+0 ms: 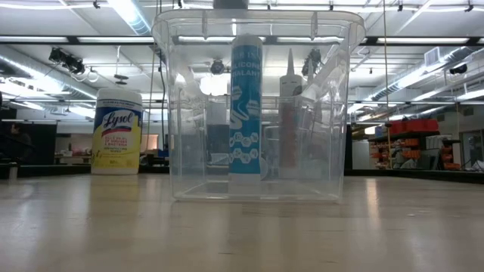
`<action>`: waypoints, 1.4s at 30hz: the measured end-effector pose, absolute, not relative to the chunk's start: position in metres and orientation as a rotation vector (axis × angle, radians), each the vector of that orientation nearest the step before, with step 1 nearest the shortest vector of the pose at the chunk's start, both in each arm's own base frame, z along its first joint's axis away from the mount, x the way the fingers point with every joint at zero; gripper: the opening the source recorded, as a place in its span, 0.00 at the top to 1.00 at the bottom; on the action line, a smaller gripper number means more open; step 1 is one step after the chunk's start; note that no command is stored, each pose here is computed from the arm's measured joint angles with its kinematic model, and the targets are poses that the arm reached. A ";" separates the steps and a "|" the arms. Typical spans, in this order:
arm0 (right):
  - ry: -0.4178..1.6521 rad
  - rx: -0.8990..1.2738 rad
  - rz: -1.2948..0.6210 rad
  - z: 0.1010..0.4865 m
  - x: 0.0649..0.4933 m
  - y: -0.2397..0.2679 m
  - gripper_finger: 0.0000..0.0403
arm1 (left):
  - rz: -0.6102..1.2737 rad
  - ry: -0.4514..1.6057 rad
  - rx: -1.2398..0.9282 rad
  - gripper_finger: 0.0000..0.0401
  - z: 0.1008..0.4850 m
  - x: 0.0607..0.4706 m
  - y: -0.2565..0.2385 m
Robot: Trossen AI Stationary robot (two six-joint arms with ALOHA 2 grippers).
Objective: Sort silicone sealant tubes
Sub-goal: Put the left blue sealant into the bottom transparent bin
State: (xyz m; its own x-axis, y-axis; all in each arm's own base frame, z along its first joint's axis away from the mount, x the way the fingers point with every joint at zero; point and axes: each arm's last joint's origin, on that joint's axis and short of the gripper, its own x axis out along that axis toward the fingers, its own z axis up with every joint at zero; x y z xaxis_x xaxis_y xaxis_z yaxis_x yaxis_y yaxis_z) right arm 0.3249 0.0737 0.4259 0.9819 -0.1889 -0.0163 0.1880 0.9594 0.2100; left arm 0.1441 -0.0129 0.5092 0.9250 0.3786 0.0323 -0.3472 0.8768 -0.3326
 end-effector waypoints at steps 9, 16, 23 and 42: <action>0.092 0.161 -0.262 0.410 0.320 0.107 0.48 | 0.381 -0.128 -0.341 0.02 0.513 0.132 -0.010; 0.129 0.116 -0.330 0.388 0.331 0.132 0.48 | 0.379 -0.145 -0.356 0.02 0.514 0.130 -0.010; 0.173 0.123 -0.433 0.351 0.352 0.152 0.48 | 0.378 -0.151 -0.375 0.02 0.515 0.130 -0.010; 0.129 0.182 -0.588 0.277 0.347 0.176 0.48 | 0.375 -0.158 -0.389 0.02 0.515 0.130 -0.010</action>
State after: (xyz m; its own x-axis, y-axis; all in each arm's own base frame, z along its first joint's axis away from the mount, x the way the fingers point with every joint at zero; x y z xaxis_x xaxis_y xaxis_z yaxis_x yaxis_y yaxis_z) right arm 0.3467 0.1759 0.2773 0.8249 -0.5383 -0.1726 0.5611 0.8169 0.1337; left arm 0.1300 -0.0098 0.5152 0.9193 0.3857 0.0785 -0.3260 0.8579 -0.3972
